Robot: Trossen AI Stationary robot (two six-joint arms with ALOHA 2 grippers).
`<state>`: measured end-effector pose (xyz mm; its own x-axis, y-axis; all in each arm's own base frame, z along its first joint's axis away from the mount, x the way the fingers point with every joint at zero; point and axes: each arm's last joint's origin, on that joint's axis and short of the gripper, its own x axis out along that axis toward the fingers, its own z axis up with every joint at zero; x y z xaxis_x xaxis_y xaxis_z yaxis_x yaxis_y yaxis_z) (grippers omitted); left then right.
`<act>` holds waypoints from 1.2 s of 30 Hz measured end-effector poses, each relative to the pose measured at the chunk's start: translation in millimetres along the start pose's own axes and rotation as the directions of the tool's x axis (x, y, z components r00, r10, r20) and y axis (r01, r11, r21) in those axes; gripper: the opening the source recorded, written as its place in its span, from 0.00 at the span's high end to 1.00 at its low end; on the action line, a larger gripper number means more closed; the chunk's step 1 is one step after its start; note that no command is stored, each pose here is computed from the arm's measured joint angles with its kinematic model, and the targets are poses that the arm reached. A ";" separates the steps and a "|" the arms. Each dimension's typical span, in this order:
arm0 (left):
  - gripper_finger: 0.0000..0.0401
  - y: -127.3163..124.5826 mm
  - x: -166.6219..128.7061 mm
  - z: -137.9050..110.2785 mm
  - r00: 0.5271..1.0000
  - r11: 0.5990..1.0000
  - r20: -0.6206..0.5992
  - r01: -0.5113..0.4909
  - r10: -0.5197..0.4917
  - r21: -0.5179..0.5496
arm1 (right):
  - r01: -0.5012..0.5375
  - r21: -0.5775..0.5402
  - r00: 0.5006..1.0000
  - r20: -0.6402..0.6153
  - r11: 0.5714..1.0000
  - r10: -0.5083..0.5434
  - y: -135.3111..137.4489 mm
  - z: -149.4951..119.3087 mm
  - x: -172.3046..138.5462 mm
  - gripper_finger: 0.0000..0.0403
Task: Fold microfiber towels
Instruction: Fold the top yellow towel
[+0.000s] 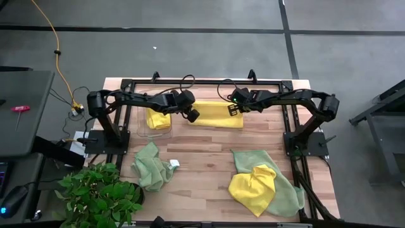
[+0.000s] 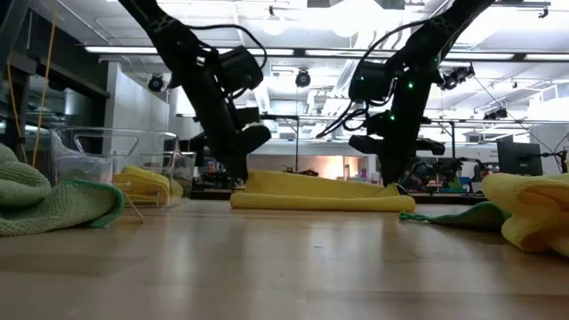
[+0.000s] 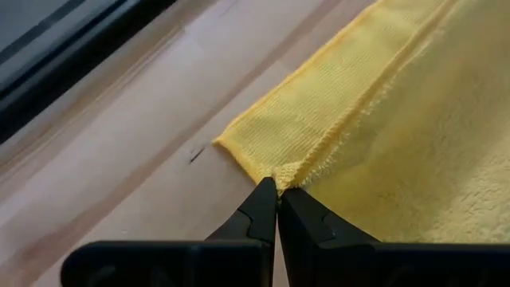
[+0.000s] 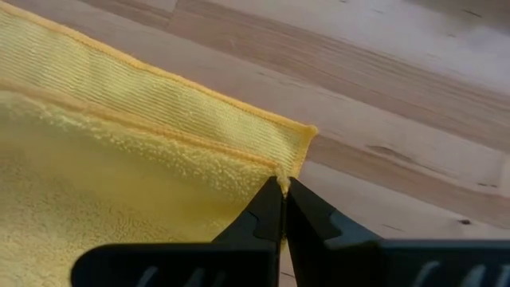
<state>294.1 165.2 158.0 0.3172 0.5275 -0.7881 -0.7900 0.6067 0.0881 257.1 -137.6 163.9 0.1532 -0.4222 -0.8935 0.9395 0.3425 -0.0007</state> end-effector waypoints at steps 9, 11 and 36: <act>0.98 0.4 2.7 -0.3 0.999 0.999 0.012 -0.041 0.041 0.034 | -0.004 0.023 1.000 0.005 1.000 0.004 0.4 0.5 -0.2 1.00; 0.98 0.6 2.7 -0.1 0.999 0.998 0.016 -0.049 0.048 0.045 | -0.002 0.023 1.000 0.007 1.000 0.002 0.3 0.6 -0.2 1.00; 0.65 15.7 -30.1 21.5 0.995 0.985 0.091 -0.053 0.038 0.162 | -0.038 -0.014 0.998 0.052 0.999 0.039 -27.8 22.1 -21.0 0.50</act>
<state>283.5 171.6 196.2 0.3329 0.6023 -0.7256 -0.7100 0.6665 0.2275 234.6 -156.9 192.6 0.2055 -0.4516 -0.8682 0.9287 0.3699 0.0274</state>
